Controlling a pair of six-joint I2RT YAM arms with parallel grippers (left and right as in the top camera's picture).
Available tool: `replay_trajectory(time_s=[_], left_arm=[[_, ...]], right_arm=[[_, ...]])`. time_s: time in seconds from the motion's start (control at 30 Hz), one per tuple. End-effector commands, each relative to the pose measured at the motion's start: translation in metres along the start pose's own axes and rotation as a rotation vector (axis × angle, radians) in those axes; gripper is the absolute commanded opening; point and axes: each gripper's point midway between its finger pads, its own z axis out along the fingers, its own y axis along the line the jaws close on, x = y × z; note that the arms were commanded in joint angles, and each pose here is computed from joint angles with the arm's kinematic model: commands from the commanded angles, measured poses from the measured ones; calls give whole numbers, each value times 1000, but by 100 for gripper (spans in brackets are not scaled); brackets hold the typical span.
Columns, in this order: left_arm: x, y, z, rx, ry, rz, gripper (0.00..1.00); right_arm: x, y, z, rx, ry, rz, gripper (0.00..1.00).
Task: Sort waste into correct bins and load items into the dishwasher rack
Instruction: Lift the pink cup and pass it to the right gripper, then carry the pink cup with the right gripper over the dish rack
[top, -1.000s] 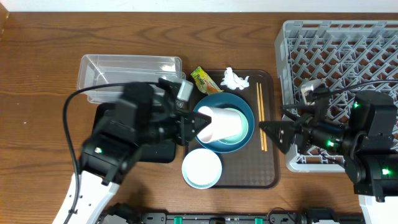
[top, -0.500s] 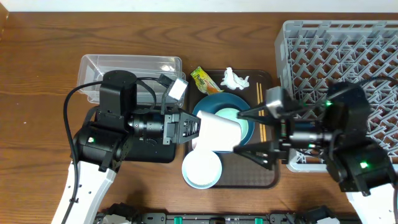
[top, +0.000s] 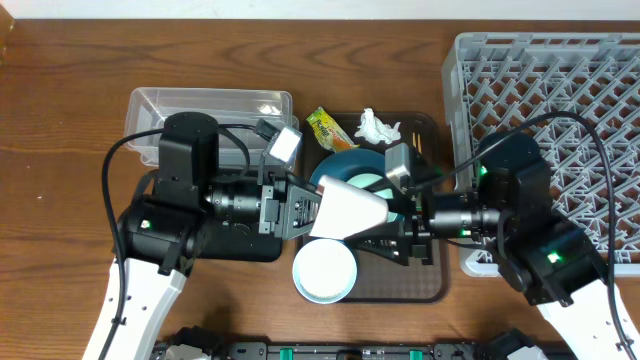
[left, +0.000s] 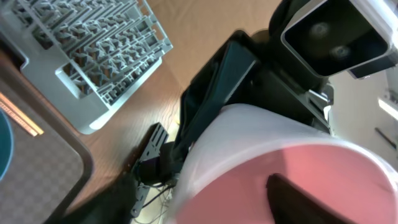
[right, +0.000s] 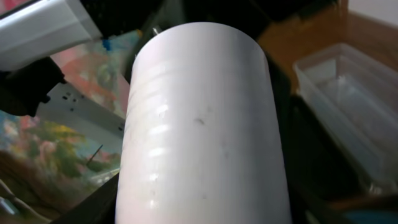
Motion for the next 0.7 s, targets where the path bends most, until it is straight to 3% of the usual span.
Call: replay_trajectory(time_s=[0.0, 0.27, 0.53, 0.67], left_arm=[[0, -9, -1, 25, 8, 28, 81], [-7, 4, -1, -51, -31, 32, 88], [-16, 19, -5, -169, -95, 43, 88], [-14, 35, -15, -308, -145, 20, 88]], right_arm=[[-6, -29, -25, 229, -35, 16, 52], [45, -104, -139, 930, -48, 361, 52], [125, -125, -223, 1361, 30, 780, 50], [158, -132, -237, 1423, 92, 985, 49]])
